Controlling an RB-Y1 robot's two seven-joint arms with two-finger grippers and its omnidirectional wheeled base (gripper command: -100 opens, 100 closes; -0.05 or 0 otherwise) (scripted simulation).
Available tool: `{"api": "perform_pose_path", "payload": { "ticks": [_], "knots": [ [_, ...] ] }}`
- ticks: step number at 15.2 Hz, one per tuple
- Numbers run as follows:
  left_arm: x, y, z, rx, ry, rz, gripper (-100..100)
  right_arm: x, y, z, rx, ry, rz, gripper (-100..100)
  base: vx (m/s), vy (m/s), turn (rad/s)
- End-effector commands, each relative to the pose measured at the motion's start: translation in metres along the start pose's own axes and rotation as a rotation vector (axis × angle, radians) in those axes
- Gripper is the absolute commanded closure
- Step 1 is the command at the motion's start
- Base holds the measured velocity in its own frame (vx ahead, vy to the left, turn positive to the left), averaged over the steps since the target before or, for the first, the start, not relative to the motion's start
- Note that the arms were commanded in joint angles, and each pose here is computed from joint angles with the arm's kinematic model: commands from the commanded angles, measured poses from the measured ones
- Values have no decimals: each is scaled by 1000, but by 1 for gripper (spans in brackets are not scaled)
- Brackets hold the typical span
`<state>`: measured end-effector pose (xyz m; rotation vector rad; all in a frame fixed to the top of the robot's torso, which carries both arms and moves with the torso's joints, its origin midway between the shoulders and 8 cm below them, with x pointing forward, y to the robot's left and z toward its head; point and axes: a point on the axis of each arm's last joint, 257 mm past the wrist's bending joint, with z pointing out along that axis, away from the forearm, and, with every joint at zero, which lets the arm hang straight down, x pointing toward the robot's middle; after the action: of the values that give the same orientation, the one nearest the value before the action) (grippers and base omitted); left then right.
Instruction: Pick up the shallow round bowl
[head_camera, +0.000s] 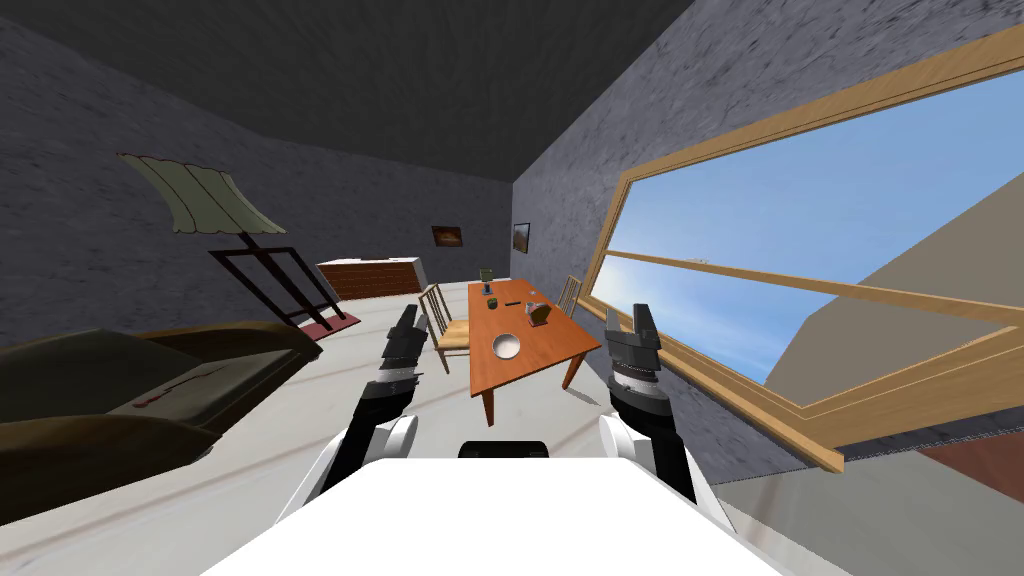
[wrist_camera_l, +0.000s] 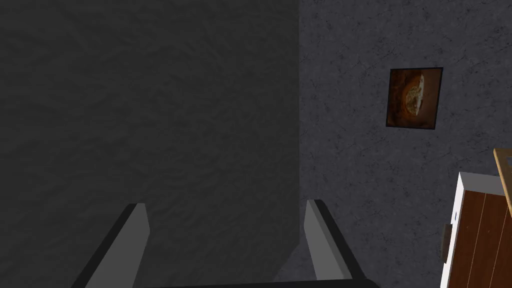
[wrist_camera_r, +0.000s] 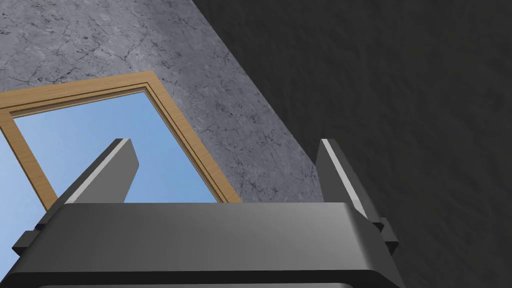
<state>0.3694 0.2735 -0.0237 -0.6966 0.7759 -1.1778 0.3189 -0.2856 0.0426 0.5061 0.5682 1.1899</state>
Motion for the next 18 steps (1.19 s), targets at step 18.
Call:
{"api": "perform_pose_path", "payload": {
  "ticks": [18],
  "knots": [
    [-15, 134, -10, -345, 168, 232, -100, 0, 0, 0, 0, 0, 0, 0, 14, -43, -65]
  ]
}}
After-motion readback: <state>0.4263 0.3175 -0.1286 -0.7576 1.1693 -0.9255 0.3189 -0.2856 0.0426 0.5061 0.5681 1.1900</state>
